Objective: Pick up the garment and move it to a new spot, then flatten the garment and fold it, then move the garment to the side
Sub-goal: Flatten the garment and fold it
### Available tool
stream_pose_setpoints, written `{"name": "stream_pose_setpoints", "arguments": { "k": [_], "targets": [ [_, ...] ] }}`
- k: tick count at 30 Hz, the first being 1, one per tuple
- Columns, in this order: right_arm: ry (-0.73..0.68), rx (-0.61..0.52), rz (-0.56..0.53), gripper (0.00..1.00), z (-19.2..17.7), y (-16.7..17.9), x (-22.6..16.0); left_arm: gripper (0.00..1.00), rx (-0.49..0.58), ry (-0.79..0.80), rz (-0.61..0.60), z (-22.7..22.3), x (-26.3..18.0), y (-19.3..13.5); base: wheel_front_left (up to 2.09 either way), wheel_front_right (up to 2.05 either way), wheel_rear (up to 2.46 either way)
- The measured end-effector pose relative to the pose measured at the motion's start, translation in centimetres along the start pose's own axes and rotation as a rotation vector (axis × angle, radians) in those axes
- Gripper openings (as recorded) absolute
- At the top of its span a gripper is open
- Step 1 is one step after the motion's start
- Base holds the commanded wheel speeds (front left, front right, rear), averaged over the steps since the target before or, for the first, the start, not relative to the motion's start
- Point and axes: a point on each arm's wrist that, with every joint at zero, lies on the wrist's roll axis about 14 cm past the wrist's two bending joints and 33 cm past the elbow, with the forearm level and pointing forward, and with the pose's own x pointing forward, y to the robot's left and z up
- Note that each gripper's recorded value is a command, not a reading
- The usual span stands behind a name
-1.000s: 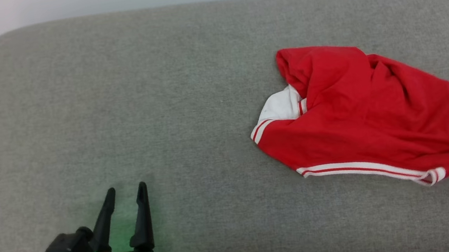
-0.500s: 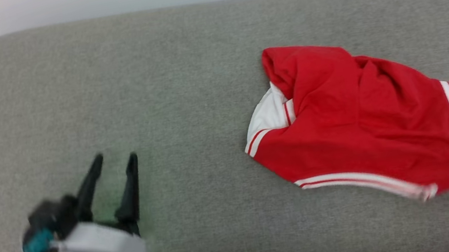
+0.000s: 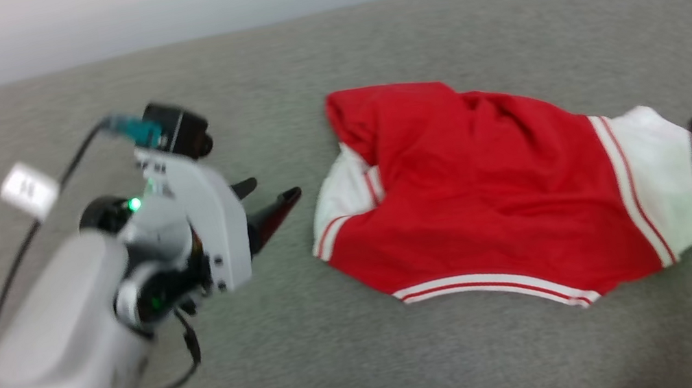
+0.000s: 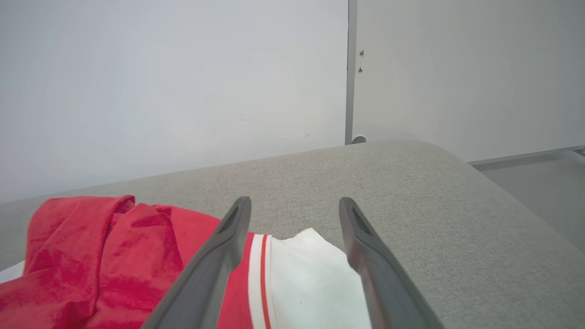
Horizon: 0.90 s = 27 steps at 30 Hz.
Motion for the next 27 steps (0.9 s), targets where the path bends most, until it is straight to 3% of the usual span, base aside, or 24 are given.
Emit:
{"name": "stream_pose_setpoints", "arguments": {
  "k": [7, 11, 14, 16, 17, 18, 20, 27],
  "targets": [
    [0.007, -0.045, -0.010, 1.00, -0.1, -0.4, -1.1, 1.00, -0.071, 0.235, -0.082, 0.1, 4.4, -1.2, 0.00, 0.00, 0.00],
    [0.017, -0.038, -0.027, 1.00, -0.8, -0.6, -1.5, 1.00, -0.031, 0.327, -0.044, -0.8, 6.5, 0.3, 0.00, 0.00, 0.00],
    [0.021, -0.049, -0.061, 1.00, -1.0, -1.8, -1.9, 1.00, -0.083, 0.382, -0.080, -2.5, 8.2, -0.2, 0.00, 0.00, 0.00],
    [0.034, -0.054, -0.078, 1.00, -1.4, -2.3, -2.1, 0.71, -0.092, 0.418, -0.112, -3.5, 9.2, -1.0, 0.00, 0.00, 0.00],
    [0.040, -0.057, -0.087, 1.00, -1.6, -2.6, -2.2, 0.46, -0.102, 0.424, -0.124, -3.7, 9.5, -1.2, 0.00, 0.00, 0.00],
    [0.045, -0.060, -0.094, 1.00, -1.7, -2.8, -2.2, 0.36, -0.117, 0.428, -0.135, -3.9, 9.7, -1.3, 0.00, 0.00, 0.00],
    [0.050, -0.070, -0.099, 1.00, -1.9, -3.1, -2.2, 0.00, -0.139, 0.431, -0.153, -4.2, 9.9, -1.6, 0.00, 0.00, 0.00],
    [0.045, -0.089, -0.055, 1.00, -1.6, -1.9, -0.8, 0.00, -0.183, 0.336, -0.120, -3.3, 9.0, -0.2, 0.00, 0.00, 0.00]
  ]
}}
